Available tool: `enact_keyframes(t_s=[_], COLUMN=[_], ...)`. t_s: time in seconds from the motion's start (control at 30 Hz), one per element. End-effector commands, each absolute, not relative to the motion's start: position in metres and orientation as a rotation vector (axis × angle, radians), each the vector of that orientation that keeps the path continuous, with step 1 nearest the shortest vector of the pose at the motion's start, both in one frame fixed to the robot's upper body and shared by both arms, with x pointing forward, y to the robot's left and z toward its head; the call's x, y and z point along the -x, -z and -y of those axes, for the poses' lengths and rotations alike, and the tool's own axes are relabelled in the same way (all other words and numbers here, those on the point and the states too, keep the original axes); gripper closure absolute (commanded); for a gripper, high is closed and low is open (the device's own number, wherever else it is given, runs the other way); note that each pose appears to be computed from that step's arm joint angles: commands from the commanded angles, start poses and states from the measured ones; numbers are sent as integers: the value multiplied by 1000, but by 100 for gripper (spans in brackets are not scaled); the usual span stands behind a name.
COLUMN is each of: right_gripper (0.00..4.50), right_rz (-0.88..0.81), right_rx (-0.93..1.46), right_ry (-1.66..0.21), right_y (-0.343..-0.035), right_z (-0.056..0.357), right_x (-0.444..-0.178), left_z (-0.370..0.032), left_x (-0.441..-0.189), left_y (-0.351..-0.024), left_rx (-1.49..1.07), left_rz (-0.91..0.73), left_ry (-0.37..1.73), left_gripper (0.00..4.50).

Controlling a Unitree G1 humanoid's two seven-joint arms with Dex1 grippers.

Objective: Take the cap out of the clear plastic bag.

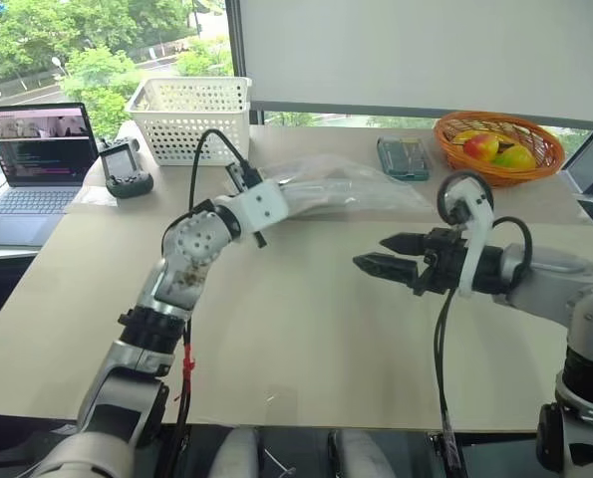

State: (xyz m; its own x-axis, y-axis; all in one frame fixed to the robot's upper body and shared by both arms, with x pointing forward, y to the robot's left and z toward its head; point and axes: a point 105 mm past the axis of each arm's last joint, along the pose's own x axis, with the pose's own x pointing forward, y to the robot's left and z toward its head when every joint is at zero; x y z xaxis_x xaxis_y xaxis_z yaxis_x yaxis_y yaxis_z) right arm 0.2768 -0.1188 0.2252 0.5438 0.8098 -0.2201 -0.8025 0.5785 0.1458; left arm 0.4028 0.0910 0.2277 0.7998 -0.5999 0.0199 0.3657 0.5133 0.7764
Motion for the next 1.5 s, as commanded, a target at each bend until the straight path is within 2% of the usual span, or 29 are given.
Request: enact_keyframes(t_s=[0.03, 0.13, 0.27, 0.57, 1.0, 1.13, 1.2, 1.23, 1.27, 1.33, 1.47, 1.5], right_gripper=[0, 0, 0, 0, 0, 101, 168, 216, 237, 310, 447, 447], right_rz=[-180, -174, -195, -145, -22, -75, -112, -124, -145, -170, -177, -171], right_rx=[-187, -334, -499, -620, -932, -980, -983, -984, -975, -967, -971, -971], right_ry=[-928, -891, -743, -630, -540, -496, -478, -470, -465, -462, -461, -465], right_y=[-243, -241, -229, -234, -246, -236, -229, -226, -222, -218, -221, -226], right_z=[115, 111, 116, 137, 154, 146, 142, 142, 140, 136, 131, 129], right_x=[-290, -303, -327, -345, -373, -384, -386, -386, -387, -388, -392, -395], left_z=[-91, -89, -89, -91, -84, -85, -85, -85, -85, -86, -87, -85], left_x=[-402, -400, -398, -392, -378, -377, -377, -376, -376, -375, -372, -367], left_y=[-240, -236, -234, -231, -219, -214, -213, -213, -213, -213, -206, -202], left_rx=[-808, -802, -801, -793, -781, -779, -775, -773, -774, -777, -744, -734], left_rz=[318, 309, 299, 283, 256, 238, 234, 233, 233, 233, 183, 167], left_ry=[601, 617, 613, 599, 627, 628, 628, 628, 629, 629, 674, 710], left_gripper=[446, 446, 446, 446, 446, 450, 450, 450, 450, 450, 450, 450])
